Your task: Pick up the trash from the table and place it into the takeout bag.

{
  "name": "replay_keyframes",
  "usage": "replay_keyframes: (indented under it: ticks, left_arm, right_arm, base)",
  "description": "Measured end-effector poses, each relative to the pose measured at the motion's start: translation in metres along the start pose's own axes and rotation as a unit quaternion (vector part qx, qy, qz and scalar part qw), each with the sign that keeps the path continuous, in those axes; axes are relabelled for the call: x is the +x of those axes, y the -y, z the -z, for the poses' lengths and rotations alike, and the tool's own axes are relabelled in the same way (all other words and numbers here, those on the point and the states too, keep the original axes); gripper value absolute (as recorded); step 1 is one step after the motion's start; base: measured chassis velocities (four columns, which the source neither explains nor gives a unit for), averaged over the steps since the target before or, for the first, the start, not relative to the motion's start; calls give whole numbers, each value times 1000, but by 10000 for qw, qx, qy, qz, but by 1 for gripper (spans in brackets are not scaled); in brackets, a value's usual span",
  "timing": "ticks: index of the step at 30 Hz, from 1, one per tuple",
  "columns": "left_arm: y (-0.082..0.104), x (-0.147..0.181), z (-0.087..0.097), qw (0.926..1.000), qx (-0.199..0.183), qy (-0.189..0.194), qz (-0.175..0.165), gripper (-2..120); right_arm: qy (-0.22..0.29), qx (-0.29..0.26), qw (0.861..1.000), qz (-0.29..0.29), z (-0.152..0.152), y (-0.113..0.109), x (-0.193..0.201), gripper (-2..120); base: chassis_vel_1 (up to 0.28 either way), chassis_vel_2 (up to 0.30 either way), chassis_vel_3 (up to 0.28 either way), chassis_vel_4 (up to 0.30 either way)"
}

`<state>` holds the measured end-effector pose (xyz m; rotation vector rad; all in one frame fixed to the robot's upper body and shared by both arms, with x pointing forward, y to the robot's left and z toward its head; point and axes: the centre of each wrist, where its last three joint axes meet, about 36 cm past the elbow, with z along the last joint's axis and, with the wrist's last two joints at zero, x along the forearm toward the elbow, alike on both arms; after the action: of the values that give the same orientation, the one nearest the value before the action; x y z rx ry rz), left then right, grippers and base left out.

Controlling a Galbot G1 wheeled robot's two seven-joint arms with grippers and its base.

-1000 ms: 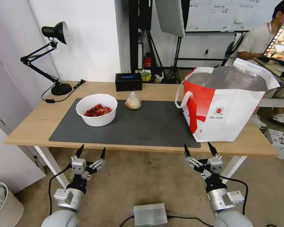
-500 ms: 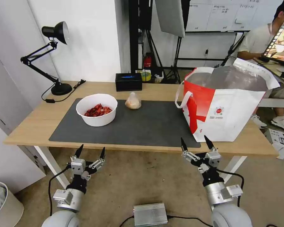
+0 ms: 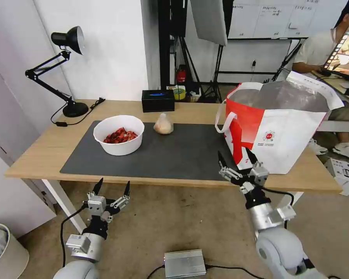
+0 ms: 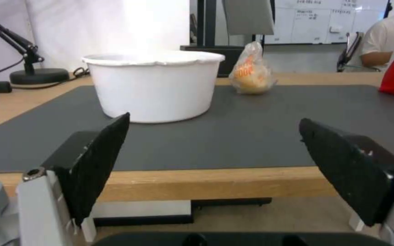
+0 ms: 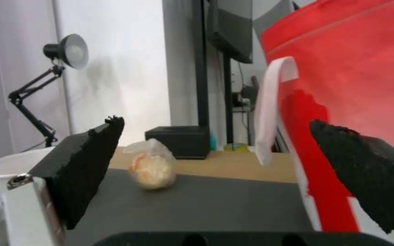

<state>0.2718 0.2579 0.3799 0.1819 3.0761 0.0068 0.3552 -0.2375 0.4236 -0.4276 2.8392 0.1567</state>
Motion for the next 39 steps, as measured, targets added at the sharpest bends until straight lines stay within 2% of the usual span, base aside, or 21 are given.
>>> replay_keyframes:
  ticks: [8, 20, 27, 39]
  left_arm:
    - [-1, 1, 0, 10000, -6, -4, 30, 100]
    - [-1, 2, 2, 10000, 34, 30, 75, 100]
    - [1, 2, 3, 9999, 62, 63, 97, 100]
    - [1, 2, 7, 9998, 78, 116, 139, 100]
  right_arm:
    - [-25, -134, 9998, 118, -5, 2, -37, 100]
    - [21, -176, 9995, 251, -16, 4, -122, 100]
    - [-149, -165, 9993, 314, -38, -1, -163, 100]
    - [-251, -205, 9984, 454, -49, -15, -235, 100]
  base:
    - [0, 0, 0, 0]
    - [0, 0, 0, 0]
    - [0, 0, 0, 0]
    - [0, 0, 0, 0]
